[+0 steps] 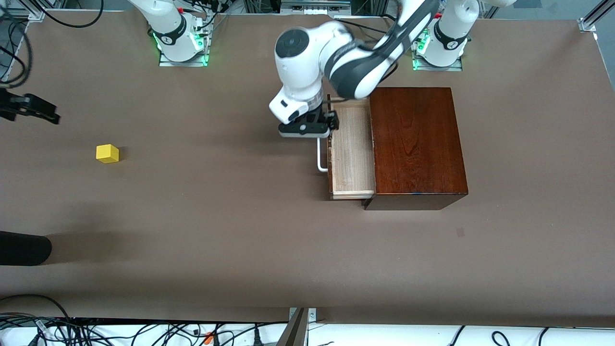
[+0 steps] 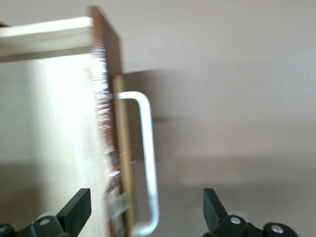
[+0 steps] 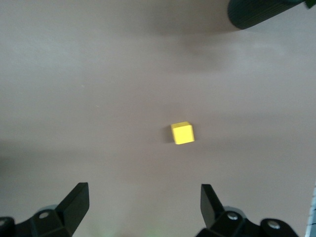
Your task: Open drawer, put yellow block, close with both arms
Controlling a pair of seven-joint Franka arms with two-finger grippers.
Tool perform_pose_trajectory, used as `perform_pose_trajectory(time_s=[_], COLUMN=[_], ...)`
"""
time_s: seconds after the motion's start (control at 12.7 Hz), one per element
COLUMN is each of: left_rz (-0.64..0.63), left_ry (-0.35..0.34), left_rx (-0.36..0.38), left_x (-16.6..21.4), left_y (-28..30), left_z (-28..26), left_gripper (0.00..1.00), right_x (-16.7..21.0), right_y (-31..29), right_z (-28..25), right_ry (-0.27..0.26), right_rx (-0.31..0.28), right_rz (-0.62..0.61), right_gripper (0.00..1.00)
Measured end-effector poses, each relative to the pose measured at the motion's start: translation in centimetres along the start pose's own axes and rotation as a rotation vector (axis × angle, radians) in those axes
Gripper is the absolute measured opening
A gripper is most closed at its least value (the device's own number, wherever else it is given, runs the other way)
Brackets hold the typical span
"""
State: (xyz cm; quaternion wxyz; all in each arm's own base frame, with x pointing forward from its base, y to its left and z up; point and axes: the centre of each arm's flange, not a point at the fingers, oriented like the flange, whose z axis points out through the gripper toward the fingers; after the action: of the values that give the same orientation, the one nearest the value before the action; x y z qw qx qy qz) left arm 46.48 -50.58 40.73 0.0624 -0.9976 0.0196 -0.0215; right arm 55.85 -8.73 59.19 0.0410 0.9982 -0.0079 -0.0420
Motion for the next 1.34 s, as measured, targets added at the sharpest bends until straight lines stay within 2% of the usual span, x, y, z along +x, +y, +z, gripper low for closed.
perform_pose_trajectory(time_s=[0.24,0.39,0.63,0.86,1.02,1.34], left_rz=[0.001,0.022,0.027,0.087,0.139,0.183], left_ry=[-0.051,-0.086,-0.158,-0.237,-0.247,-0.222], left_rx=[0.046,0.052,-0.023,-0.075,-0.092,-0.126], left_x=[2.0,4.0,7.7,9.3,9.9,9.5], left_y=[-6.0,-10.5,-19.4,-28.4,-33.3,-41.2], left_z=[-6.6,-9.3,-11.5,-12.9,-13.5,-15.3], left_gripper=[1.0,1.0,1.0,1.0,1.0,1.0], right_x=[-0.6,-0.3,-0.2,-1.1,-1.4,-0.4], right_y=[4.4,5.8,6.2,5.7,5.0,4.6], right_z=[2.2,6.2,14.4,22.2,26.5,32.5], right_ry=[-0.036,-0.044,-0.029,0.031,0.035,0.024], right_rx=[0.007,0.01,0.009,-0.004,-0.01,-0.015], right_rz=[-0.037,-0.065,-0.124,-0.141,-0.149,-0.148], right_gripper=[1.0,1.0,1.0,1.0,1.0,1.0])
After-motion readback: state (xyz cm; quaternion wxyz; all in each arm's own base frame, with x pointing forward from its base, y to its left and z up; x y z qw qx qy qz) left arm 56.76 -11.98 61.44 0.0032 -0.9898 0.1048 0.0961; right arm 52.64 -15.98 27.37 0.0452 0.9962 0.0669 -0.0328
